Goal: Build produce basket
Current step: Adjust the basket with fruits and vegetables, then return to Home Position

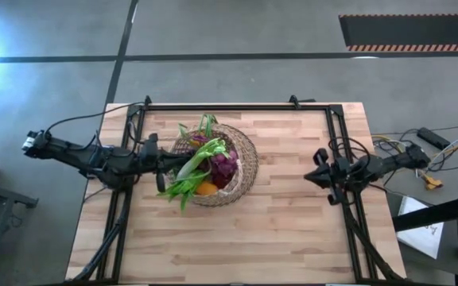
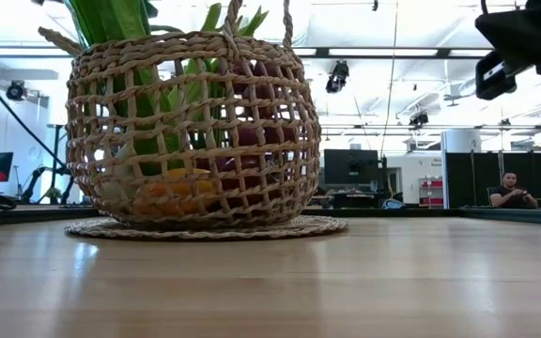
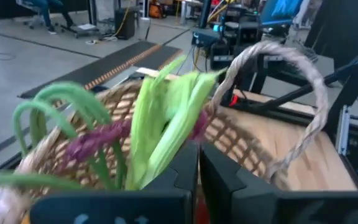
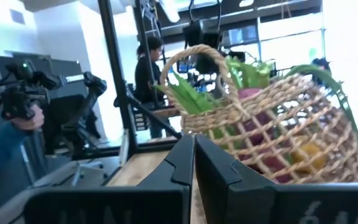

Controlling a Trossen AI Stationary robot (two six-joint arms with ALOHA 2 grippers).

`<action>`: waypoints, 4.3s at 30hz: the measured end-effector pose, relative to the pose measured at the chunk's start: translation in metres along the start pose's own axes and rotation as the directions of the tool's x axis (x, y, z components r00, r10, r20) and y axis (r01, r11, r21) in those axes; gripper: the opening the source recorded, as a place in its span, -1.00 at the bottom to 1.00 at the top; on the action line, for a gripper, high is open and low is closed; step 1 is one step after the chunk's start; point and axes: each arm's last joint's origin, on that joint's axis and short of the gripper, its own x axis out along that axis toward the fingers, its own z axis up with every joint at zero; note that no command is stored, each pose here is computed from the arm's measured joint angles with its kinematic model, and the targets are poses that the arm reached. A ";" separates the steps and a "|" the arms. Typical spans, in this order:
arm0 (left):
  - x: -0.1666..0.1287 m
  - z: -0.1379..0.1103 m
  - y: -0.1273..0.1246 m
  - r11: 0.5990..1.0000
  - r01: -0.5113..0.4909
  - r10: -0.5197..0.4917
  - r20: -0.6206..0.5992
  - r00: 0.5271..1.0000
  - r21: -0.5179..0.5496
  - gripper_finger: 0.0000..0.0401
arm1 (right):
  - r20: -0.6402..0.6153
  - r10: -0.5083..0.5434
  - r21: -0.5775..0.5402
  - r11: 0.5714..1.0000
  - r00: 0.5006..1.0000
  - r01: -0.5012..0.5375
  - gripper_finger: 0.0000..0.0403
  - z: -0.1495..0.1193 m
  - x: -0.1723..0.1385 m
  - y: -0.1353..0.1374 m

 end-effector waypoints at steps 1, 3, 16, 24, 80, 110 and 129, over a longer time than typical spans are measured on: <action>-0.001 -0.004 0.002 1.000 -0.005 0.005 -0.002 1.000 -0.008 -1.00 | 0.005 -0.006 -0.011 1.000 1.000 0.006 -0.96 0.000 0.000 -0.001; -0.003 -0.011 0.008 0.999 -0.029 0.029 0.001 1.000 -0.045 -1.00 | 0.009 -0.017 -0.032 0.999 1.000 0.017 -0.96 0.001 0.000 -0.002; -0.009 -0.047 0.040 0.998 0.052 -0.049 0.067 0.997 -0.047 -1.00 | 0.016 -0.097 -0.087 0.991 0.995 0.098 -0.96 0.001 0.001 -0.009; -0.030 -0.064 0.047 0.976 0.183 -0.202 0.184 0.962 0.114 -1.00 | 0.014 -0.099 -0.021 0.995 0.995 0.100 -0.96 0.001 0.001 -0.009; -0.022 -0.138 0.055 0.933 0.358 -0.360 0.107 0.927 0.036 -1.00 | -0.090 -0.340 -0.300 0.906 0.936 0.300 -0.96 -0.006 -0.002 -0.017; -0.022 -0.138 0.055 0.933 0.358 -0.359 0.106 0.927 0.037 -1.00 | -0.085 -0.342 -0.249 0.917 0.936 0.313 -0.96 -0.005 -0.002 -0.017; -0.022 -0.138 0.055 0.933 0.358 -0.359 0.105 0.927 0.037 -1.00 | -0.084 -0.343 -0.248 0.917 0.936 0.313 -0.96 -0.005 -0.002 -0.017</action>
